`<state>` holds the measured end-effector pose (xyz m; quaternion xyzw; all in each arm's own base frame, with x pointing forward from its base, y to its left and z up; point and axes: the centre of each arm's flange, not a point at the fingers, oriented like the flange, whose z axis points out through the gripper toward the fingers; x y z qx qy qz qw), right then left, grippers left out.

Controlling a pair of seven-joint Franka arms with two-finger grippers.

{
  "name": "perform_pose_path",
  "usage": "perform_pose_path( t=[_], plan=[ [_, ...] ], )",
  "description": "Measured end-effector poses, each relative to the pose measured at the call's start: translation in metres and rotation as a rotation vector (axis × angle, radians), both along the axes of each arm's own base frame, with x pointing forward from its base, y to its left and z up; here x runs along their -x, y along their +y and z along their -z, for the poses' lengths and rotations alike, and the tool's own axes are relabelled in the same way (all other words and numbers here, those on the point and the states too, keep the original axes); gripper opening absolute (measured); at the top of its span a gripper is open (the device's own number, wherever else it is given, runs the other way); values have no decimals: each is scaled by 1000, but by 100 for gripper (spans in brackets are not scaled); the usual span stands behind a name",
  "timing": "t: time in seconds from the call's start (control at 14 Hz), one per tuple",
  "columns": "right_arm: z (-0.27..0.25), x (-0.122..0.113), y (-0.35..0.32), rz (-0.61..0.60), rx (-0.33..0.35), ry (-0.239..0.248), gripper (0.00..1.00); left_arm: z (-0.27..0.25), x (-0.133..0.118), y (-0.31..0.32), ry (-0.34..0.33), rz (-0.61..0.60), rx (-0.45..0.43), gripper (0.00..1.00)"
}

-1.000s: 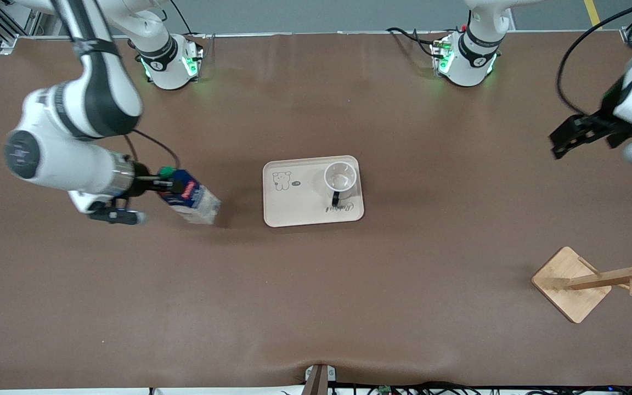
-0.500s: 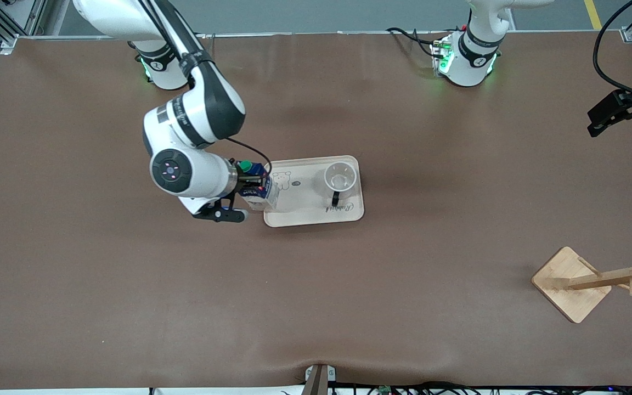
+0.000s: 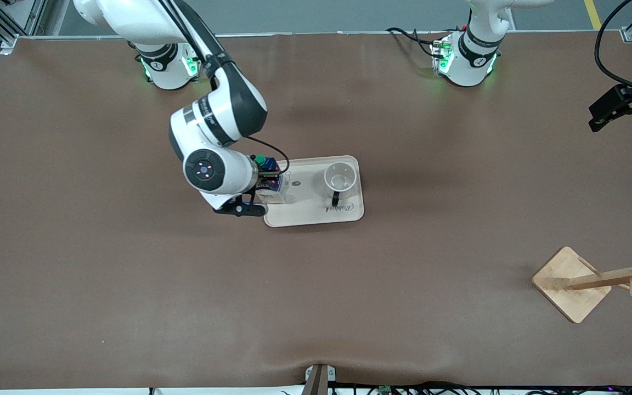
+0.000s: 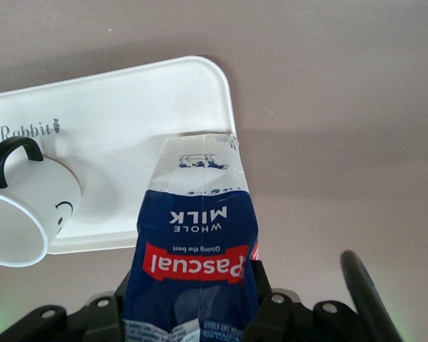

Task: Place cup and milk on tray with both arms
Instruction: 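Lower the milk carton onto the tray beside the mug with the right gripper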

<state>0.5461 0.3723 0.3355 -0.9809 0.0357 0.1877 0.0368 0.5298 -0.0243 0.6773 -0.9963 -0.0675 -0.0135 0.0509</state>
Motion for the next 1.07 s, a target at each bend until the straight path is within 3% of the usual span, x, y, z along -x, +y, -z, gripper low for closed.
perform_pose_path(
  t=[0.14, 0.29, 0.43, 0.5, 0.71, 1.07],
  plan=[
    [6, 5, 10, -13, 4, 1, 62, 1, 0, 0, 2, 1, 0, 100],
    [7, 7, 16, -15, 2, -10, 77, 1, 0, -1, 2, 3, 5, 100],
    [5, 8, 22, -6, 0, -26, 97, 1, 1, -5, 7, 9, 12, 100],
    [4, 10, 25, -2, 2, -27, 100, 2, 1, -8, 9, 14, 13, 100],
    [-11, 4, 31, -1, -15, -58, 100, 3, 2, -11, 14, 20, 13, 100],
    [-81, -27, 29, 28, -82, -183, 100, 4, 2, -12, 17, 22, 13, 100]
  ],
)
